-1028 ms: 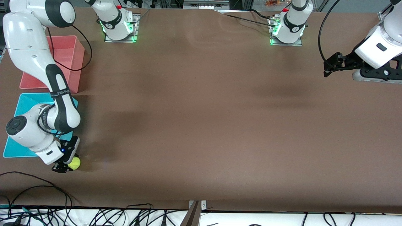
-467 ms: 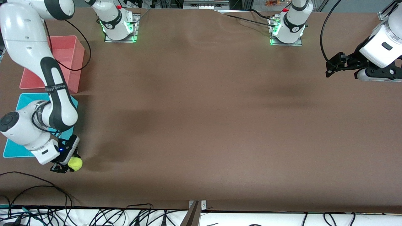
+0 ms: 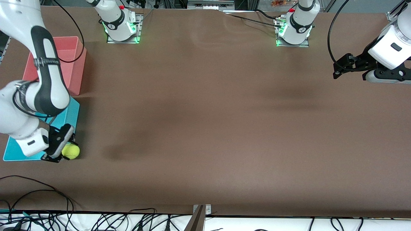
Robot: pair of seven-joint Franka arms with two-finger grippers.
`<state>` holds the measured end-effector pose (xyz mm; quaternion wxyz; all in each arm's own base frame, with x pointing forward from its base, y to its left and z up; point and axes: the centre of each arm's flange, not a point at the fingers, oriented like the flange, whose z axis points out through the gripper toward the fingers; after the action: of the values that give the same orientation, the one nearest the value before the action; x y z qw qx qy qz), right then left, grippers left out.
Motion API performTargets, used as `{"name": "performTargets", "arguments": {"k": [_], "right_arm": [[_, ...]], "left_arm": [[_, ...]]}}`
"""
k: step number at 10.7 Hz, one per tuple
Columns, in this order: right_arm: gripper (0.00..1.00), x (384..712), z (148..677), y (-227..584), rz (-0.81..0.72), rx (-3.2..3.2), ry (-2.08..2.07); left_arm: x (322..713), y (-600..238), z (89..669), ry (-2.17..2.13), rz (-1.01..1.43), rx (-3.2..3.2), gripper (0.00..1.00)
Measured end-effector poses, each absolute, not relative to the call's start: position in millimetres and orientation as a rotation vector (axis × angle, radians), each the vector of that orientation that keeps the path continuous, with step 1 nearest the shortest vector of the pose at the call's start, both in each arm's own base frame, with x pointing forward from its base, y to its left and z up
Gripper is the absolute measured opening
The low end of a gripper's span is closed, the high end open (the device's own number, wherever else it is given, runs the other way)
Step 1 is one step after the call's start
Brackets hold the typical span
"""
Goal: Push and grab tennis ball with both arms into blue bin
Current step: 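Lift the ball with the right gripper and carry it over the cyan bin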
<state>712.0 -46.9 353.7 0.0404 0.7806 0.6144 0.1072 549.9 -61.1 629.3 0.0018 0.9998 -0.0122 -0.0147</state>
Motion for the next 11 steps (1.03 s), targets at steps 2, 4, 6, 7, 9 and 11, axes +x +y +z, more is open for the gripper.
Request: {"name": "performTargets", "arguments": {"k": [2, 4, 6, 7, 9, 11], "right_arm": [[0.65, 683.1, 385.9, -59.9, 0.324, 2.459, 1.805], [0.65, 653.1, 408.5, -85.0, 0.323, 2.500, 1.734], [0.65, 628.7, 416.3, -107.1, 0.311, 2.536, 1.685], [0.65, 612.9, 413.4, -113.5, 0.291, 2.556, 1.676], [0.65, 583.8, 406.1, -119.1, 0.260, 2.569, 1.672], [0.65, 563.8, 394.7, -146.0, 0.209, 2.585, 1.656]], "left_arm": [[550.0, -59.9, 629.5, -0.035, -0.045, 3.137, 1.00], [550.4, -55.9, 629.8, -0.023, -0.045, 3.137, 1.00], [550.6, -53.9, 630.0, -0.018, -0.044, 3.137, 1.00], [550.8, -52.7, 630.0, -0.014, -0.044, 3.137, 1.00], [551.4, -45.9, 630.0, 0.005, -0.044, 3.137, 1.00], [551.5, -44.3, 630.0, 0.010, -0.044, 3.137, 1.00]]}}
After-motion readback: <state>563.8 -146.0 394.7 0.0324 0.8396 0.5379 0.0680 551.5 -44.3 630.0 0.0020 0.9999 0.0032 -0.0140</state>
